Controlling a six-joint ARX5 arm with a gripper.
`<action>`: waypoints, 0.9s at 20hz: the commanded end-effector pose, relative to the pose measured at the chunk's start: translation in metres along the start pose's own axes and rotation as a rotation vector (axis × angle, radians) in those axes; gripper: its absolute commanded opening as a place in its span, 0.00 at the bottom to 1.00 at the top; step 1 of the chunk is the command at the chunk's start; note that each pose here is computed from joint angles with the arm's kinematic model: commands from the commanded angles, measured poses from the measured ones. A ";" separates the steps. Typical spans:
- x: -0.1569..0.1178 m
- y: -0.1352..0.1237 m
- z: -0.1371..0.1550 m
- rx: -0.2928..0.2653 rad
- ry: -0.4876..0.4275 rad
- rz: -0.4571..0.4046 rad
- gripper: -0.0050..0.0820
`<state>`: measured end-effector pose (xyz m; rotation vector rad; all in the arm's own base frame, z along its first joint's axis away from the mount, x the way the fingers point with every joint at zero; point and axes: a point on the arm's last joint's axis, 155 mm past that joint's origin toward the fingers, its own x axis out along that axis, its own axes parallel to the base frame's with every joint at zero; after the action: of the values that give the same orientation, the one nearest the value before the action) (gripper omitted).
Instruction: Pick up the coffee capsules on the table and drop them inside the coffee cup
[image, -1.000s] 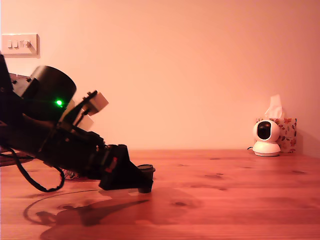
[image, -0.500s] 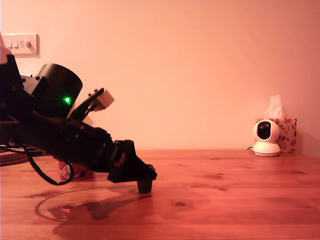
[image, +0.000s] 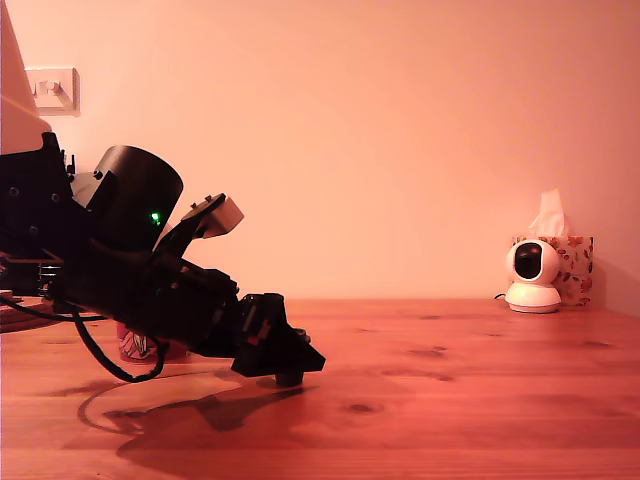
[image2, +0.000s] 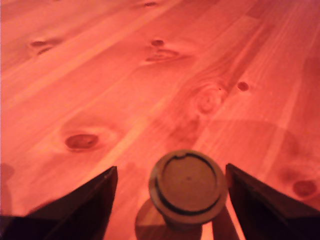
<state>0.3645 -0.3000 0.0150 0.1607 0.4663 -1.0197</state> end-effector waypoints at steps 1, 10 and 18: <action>0.003 -0.001 -0.007 -0.009 0.013 -0.002 0.77; 0.003 -0.001 -0.008 -0.008 0.016 0.000 0.63; 0.003 -0.001 -0.010 -0.004 0.023 -0.002 0.24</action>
<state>0.3646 -0.2989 0.0132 0.1640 0.4738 -1.0138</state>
